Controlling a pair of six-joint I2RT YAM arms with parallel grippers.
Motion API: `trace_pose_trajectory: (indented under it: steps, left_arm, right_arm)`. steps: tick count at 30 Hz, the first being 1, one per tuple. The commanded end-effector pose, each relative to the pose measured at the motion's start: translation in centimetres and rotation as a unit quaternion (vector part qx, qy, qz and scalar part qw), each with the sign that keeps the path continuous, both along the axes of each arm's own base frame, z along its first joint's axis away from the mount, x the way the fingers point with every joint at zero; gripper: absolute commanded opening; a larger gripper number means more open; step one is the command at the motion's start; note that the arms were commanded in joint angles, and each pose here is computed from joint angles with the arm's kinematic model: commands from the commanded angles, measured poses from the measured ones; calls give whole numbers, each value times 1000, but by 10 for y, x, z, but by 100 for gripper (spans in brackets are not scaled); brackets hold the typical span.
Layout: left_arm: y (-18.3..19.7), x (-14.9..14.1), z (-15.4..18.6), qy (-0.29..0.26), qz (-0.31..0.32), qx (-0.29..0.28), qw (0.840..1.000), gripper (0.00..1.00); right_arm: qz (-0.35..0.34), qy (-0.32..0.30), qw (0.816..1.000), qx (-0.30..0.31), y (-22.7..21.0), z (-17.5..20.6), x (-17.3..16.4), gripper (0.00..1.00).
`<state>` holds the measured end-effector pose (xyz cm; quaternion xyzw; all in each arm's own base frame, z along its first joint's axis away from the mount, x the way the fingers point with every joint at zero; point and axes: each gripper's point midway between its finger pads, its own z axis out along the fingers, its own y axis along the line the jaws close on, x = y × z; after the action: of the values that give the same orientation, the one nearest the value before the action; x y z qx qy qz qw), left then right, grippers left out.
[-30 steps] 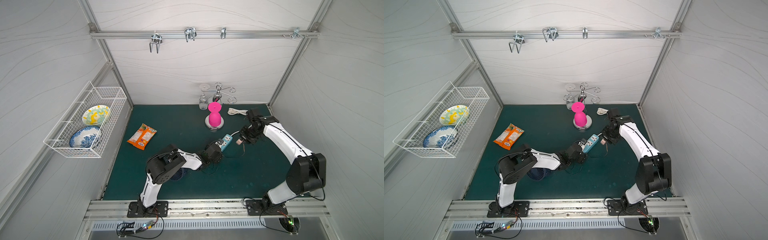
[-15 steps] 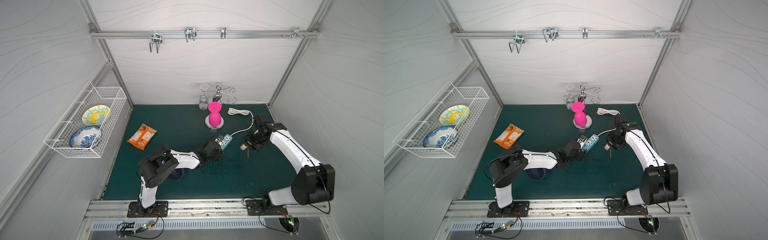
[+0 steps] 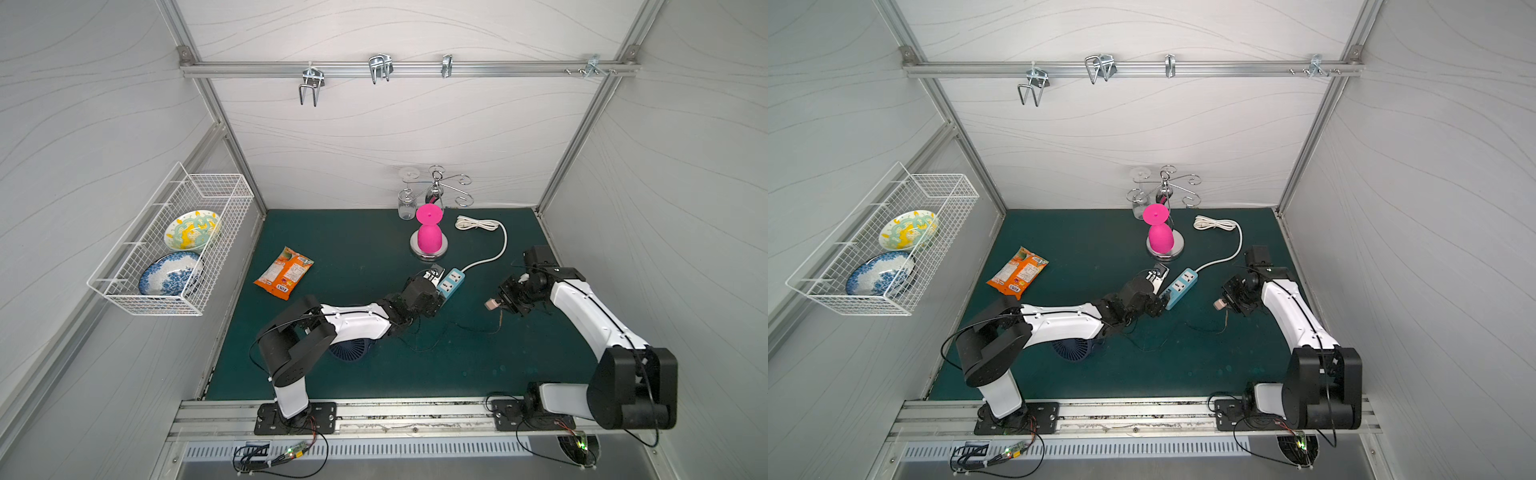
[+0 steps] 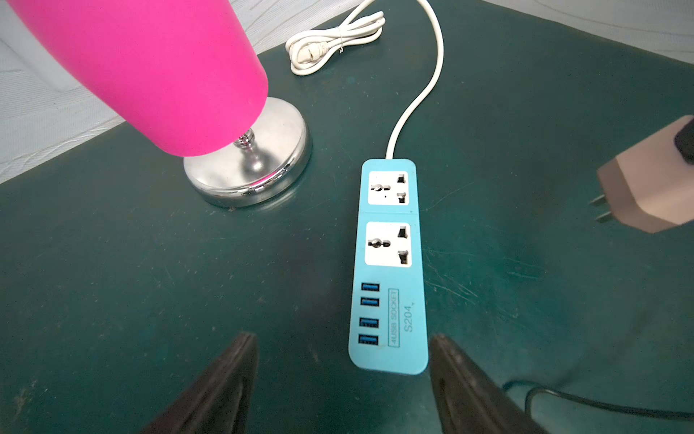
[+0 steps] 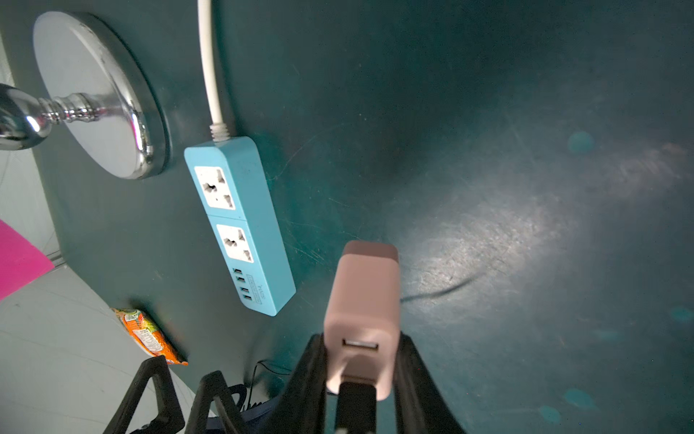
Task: Unplug the desk fan from the power strip
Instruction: Place the plug at the center of the board.
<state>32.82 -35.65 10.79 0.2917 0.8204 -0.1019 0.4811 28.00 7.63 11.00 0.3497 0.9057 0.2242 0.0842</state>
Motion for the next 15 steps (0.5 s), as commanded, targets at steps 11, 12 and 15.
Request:
trace_pose_trajectory:
  steps: [11,12,15]
  left_arm:
    - [11,-2,11,-10,15,-17,1000,76]
    - [11,-3,12,-11,14,-17,1000,76]
    - [12,-3,12,-12,14,-16,1000,76]
  right_arm:
    - [-1,-105,993,45,6,-5,40,1]
    - [-4,-108,993,48,5,-6,42,1]
    - [-7,-107,993,55,5,-13,44,2]
